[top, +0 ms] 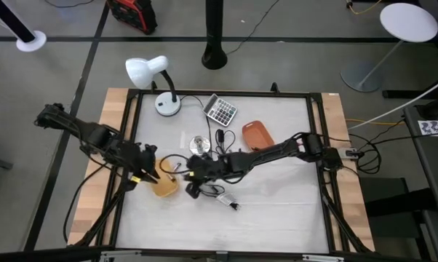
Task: Sort batteries
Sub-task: Put the silver battery into the yellow bin, then put the brown battery into the orange bin
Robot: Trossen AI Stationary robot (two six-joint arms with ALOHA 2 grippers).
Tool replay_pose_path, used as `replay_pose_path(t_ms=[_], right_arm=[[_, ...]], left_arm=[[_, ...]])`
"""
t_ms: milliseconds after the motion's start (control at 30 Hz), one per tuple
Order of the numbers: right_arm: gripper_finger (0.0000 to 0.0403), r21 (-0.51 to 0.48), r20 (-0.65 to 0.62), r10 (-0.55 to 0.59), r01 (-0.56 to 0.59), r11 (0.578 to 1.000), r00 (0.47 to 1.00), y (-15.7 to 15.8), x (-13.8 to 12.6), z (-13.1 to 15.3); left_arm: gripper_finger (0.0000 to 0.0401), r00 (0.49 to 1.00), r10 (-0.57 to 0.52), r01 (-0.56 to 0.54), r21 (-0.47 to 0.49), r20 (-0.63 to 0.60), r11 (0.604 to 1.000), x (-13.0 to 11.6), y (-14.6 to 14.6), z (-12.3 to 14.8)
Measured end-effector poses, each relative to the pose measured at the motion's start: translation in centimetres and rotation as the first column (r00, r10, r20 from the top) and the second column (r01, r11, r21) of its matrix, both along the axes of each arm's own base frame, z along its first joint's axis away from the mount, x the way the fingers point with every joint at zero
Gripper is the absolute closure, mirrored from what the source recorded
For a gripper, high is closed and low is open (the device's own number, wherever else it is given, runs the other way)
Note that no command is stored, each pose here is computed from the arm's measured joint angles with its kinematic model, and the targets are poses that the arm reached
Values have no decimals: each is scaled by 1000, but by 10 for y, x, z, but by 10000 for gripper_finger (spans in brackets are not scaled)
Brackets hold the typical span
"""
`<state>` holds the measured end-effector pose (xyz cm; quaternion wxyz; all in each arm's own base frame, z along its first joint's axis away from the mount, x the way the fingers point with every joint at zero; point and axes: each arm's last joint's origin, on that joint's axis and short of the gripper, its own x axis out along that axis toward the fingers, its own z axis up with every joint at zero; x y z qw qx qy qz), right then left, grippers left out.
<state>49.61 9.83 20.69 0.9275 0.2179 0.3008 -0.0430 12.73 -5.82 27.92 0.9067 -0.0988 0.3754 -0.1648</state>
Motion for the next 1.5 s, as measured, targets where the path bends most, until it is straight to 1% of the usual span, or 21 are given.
replay_pose_path(t_ms=[133,233,300,400,533,800,933,1000,1067,1133,1200,1233,1267,1400,1500], right_arm=[[391,-23,150,46,-43,999,988,3,16,-12],[391,-19,219,49,-46,999,974,2,25,-24],[391,-12,239,56,-54,998,969,2,29,-35],[391,-1,255,59,-61,998,965,0,33,-48],[391,2,225,65,-67,998,972,-3,35,-61],[391,-71,271,127,-112,991,954,-2,36,-56],[391,-82,239,147,-130,988,960,-5,35,-57],[391,-56,222,194,-186,981,955,-8,33,-52],[391,-6,194,271,-275,961,943,-13,29,-39],[391,62,159,358,-371,927,920,-19,23,-25],[391,155,117,410,-424,892,905,-25,16,-14],[391,200,93,425,-435,878,900,-24,12,-11],[391,222,78,438,-443,868,896,-24,9,-6],[391,281,-5,482,-461,842,876,-19,-8,11],[391,320,-111,495,-441,838,862,-13,-18,9]], left_arm=[[329,1000,-1,1,-9,24,1000,-4,2,3],[329,999,3,-3,-8,32,1000,-5,3,4],[329,999,6,-5,-4,32,1000,-5,3,4],[329,999,8,-8,-2,32,1000,-5,3,4],[329,999,8,-8,-3,32,1000,-5,3,4],[329,999,8,-8,-2,32,1000,-5,3,4],[329,999,30,-31,14,40,999,-4,3,3],[329,997,56,-58,32,53,998,-3,4,2],[329,996,83,-85,63,43,994,-2,5,-2],[329,994,103,-107,82,45,991,1,4,-3],[329,993,115,-118,101,35,988,5,3,-5],[329,992,120,-124,115,35,986,8,2,-6],[329,992,123,-127,130,37,983,11,1,-8],[329,993,107,-115,199,51,973,25,-4,-13],[329,995,88,-94,246,38,965,35,-6,-20]])
